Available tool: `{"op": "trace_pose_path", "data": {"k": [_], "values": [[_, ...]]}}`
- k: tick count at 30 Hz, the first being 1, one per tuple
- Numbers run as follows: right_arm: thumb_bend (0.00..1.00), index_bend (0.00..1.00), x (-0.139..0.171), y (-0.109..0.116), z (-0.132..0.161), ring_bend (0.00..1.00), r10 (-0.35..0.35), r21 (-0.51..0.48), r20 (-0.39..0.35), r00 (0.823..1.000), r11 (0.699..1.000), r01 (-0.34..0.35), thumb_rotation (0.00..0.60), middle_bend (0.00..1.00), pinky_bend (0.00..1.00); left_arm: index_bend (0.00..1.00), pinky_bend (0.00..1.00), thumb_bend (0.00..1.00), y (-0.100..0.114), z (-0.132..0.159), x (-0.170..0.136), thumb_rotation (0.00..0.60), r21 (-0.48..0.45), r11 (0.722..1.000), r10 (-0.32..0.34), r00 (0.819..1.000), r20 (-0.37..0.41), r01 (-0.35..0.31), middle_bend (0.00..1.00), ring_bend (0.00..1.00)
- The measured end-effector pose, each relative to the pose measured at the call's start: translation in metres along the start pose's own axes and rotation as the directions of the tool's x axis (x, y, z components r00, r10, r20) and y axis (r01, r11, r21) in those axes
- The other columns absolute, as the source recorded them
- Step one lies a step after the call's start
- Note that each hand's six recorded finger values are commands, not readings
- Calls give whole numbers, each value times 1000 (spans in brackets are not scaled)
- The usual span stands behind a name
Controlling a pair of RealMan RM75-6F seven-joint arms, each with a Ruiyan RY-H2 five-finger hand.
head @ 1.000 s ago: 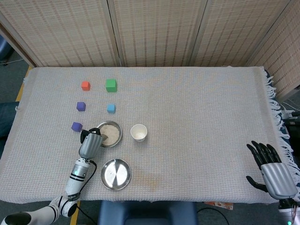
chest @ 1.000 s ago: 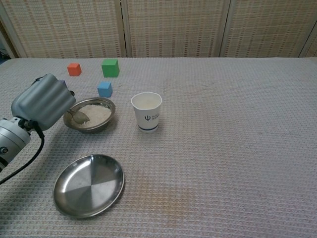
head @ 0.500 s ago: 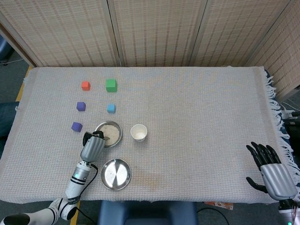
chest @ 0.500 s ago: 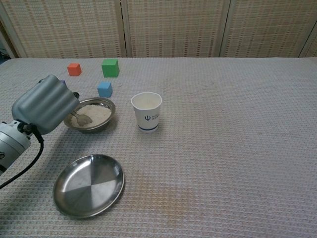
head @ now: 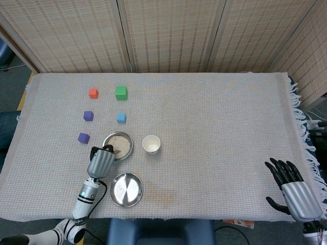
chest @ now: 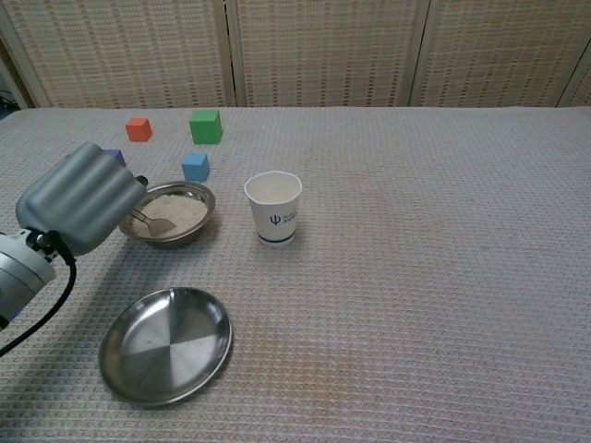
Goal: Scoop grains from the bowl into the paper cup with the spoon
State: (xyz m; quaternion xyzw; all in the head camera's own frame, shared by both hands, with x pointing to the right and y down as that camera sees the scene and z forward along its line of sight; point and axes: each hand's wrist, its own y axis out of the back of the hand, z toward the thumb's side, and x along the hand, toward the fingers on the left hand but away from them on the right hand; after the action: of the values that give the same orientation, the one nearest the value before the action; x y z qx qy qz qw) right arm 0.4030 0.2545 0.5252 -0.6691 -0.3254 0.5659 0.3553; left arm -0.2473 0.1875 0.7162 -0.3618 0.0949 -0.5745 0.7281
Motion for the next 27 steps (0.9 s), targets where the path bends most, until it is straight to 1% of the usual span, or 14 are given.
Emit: {"op": "trace_pose_path", "data": {"k": [5, 8, 12, 17, 20, 23, 24, 26, 27], "values": [[119, 0, 1, 1, -2, 0, -3, -1, 6, 1000, 1000, 4, 600, 0, 0, 720, 1000, 411, 2, -2, 2, 600, -60, 998, 0, 1000, -1, 0, 1000, 1000], [119, 0, 2, 2, -1, 0, -9, 2, 3, 1000, 1000, 9, 600, 0, 0, 743, 1000, 411, 3, -6, 5, 600, -115, 993, 2, 1000, -13, -3, 1000, 1000], [119, 0, 3, 2, -2, 0, -8, 6, 6, 1000, 1000, 8, 600, 0, 0, 775, 1000, 408, 3, -14, 11, 600, -234, 972, -19, 999, -28, 12, 1000, 1000], [119, 0, 2, 1, -2, 0, -9, 16, 14, 1000, 1000, 8, 600, 0, 0, 806, 1000, 400, 3, -28, 17, 600, -343, 939, -48, 998, -37, 32, 1000, 1000], [119, 0, 2, 1, -1, 0, -8, 21, 15, 1000, 1000, 8, 600, 0, 0, 817, 1000, 400, 2, -36, 19, 600, -414, 909, -77, 996, -37, 54, 1000, 1000], [119, 0, 2, 0, -1, 0, -7, 22, 16, 1000, 1000, 6, 600, 0, 0, 831, 1000, 400, -1, -41, 21, 600, -505, 858, -128, 991, -32, 94, 1000, 1000], [119, 0, 2, 0, -1, 0, -6, 22, 17, 1000, 1000, 6, 600, 0, 0, 835, 1000, 399, -2, -43, 22, 600, -545, 831, -149, 988, -29, 109, 1000, 1000], [119, 0, 2, 0, -1, 0, -6, 24, 18, 1000, 1000, 6, 600, 0, 0, 840, 1000, 399, -4, -48, 23, 600, -603, 787, -183, 983, -27, 130, 1000, 1000], [119, 0, 2, 0, -1, 0, -6, 25, 18, 1000, 1000, 6, 600, 0, 0, 841, 1000, 399, -6, -51, 24, 600, -637, 758, -206, 978, -26, 143, 1000, 1000]]}}
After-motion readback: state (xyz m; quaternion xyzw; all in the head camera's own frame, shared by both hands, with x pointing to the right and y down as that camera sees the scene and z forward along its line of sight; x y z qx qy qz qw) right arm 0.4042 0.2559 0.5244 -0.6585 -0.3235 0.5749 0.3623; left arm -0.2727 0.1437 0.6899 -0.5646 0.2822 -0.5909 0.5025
